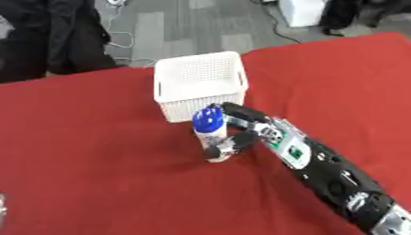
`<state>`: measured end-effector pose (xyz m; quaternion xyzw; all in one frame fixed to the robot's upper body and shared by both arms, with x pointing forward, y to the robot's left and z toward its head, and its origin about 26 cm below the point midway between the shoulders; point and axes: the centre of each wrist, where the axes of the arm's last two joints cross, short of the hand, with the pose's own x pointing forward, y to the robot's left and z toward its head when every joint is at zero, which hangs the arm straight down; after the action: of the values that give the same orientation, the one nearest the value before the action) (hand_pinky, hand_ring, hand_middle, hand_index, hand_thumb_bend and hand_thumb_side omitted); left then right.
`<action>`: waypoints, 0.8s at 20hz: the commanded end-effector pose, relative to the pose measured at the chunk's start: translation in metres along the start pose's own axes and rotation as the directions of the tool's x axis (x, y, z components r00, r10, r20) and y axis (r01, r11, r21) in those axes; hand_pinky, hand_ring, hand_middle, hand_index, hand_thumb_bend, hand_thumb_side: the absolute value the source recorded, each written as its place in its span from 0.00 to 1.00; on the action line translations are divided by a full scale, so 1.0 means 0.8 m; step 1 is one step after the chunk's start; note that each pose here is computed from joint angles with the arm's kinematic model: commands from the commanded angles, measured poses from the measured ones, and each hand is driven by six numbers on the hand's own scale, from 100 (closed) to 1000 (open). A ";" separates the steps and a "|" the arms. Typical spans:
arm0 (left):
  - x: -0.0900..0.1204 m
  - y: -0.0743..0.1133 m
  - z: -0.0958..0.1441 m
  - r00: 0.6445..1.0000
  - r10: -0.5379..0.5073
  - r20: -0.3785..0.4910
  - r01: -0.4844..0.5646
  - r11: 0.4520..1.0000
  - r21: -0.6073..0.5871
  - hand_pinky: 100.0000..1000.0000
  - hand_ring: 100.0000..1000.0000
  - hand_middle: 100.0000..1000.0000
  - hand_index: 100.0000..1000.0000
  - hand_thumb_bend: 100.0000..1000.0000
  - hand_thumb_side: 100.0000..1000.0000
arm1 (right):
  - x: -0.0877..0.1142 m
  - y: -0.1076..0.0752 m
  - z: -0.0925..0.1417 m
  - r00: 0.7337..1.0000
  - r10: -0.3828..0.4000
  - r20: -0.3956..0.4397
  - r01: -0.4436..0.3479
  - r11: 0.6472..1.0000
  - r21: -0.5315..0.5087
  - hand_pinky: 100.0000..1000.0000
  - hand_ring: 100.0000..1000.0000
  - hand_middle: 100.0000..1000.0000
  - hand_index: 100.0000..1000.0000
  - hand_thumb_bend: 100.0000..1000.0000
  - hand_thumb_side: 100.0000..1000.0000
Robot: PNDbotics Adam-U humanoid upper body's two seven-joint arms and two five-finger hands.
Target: Pick up objects on the table and place them in the box.
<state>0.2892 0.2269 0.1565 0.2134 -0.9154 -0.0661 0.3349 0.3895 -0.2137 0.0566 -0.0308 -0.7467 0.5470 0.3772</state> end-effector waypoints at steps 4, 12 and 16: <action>0.007 0.003 -0.007 1.000 0.007 0.031 -0.007 1.000 0.007 0.64 0.61 0.72 0.82 0.41 1.00 | -0.001 -0.011 -0.004 0.996 -0.091 0.007 0.090 0.970 -0.226 0.00 0.00 0.00 0.13 0.02 0.99; 0.007 0.004 -0.007 1.000 0.003 0.029 -0.003 1.000 0.005 0.64 0.61 0.72 0.82 0.41 1.00 | -0.005 -0.006 -0.005 0.985 -0.143 0.095 0.165 0.942 -0.292 0.00 0.00 0.00 0.07 0.00 0.91; 0.006 0.004 -0.006 1.000 0.003 0.029 -0.003 1.000 0.004 0.64 0.61 0.72 0.82 0.41 1.00 | -0.002 -0.012 -0.006 0.979 -0.169 0.114 0.195 0.936 -0.293 0.00 0.00 0.00 0.08 0.00 0.91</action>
<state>0.2892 0.2269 0.1565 0.2134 -0.9153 -0.0662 0.3351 0.3922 -0.2169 0.0496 0.0019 -0.8265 0.3947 0.4013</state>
